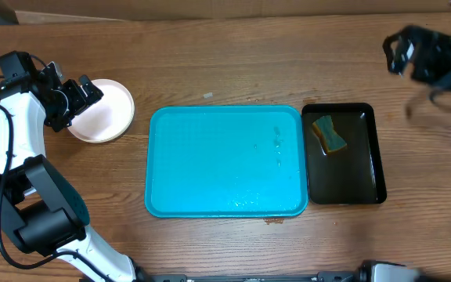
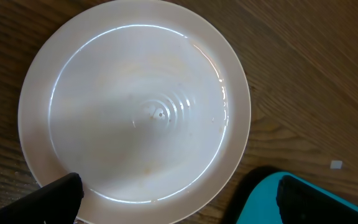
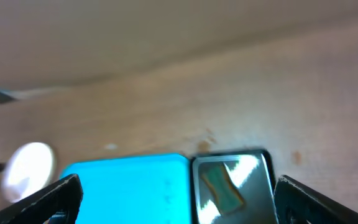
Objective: Clean dirty plates on tray and stack at the side
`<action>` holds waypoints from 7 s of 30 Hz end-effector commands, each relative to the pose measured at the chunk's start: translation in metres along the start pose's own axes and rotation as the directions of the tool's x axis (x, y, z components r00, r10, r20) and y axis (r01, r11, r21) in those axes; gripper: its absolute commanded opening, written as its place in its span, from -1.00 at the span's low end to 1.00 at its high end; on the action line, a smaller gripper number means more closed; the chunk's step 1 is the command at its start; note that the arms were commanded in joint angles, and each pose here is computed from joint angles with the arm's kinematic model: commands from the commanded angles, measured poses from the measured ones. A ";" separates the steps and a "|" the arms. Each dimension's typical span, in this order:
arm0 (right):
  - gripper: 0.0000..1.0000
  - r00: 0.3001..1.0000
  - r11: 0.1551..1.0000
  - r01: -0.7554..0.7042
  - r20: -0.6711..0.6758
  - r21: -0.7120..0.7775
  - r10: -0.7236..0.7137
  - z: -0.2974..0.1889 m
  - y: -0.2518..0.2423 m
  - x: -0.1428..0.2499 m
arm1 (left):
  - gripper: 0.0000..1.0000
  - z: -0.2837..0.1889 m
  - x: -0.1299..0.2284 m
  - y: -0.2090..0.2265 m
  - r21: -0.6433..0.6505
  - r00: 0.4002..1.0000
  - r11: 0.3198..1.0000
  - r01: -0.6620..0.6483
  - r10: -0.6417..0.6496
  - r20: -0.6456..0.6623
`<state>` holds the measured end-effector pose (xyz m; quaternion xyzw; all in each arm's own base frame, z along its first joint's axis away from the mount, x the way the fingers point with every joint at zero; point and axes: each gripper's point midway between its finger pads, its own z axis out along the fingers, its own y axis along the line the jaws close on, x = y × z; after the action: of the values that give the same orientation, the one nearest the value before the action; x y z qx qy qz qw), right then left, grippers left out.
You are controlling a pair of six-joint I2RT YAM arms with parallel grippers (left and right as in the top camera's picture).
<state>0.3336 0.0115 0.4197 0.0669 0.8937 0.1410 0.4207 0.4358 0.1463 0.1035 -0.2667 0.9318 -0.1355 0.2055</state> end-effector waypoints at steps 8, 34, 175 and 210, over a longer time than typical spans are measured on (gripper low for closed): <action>1.00 0.865 0.966 0.258 0.448 -0.012 -0.225 -0.179 0.055 0.021 | 1.00 0.002 0.001 0.003 -0.008 1.000 1.000 -0.019 0.019 -0.003; 1.00 0.346 0.847 0.510 0.866 0.148 -0.360 -0.028 0.006 0.161 | 1.00 0.002 0.001 0.003 -0.008 1.000 1.000 -0.019 0.019 -0.003; 1.00 0.749 0.949 0.302 0.593 0.090 -0.295 0.085 -0.065 0.242 | 1.00 -0.162 0.185 -0.057 0.119 0.337 0.902 -0.415 0.030 0.941; 1.00 0.749 0.949 0.302 0.593 0.090 -0.295 0.085 -0.065 0.242 | 1.00 -0.115 0.201 -0.039 -0.180 0.368 0.847 -0.500 0.395 0.842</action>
<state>0.2451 0.0244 0.1726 -0.0410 0.7139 0.0488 0.6974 0.2457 0.0188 0.1559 -0.0305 0.7347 0.0155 0.6776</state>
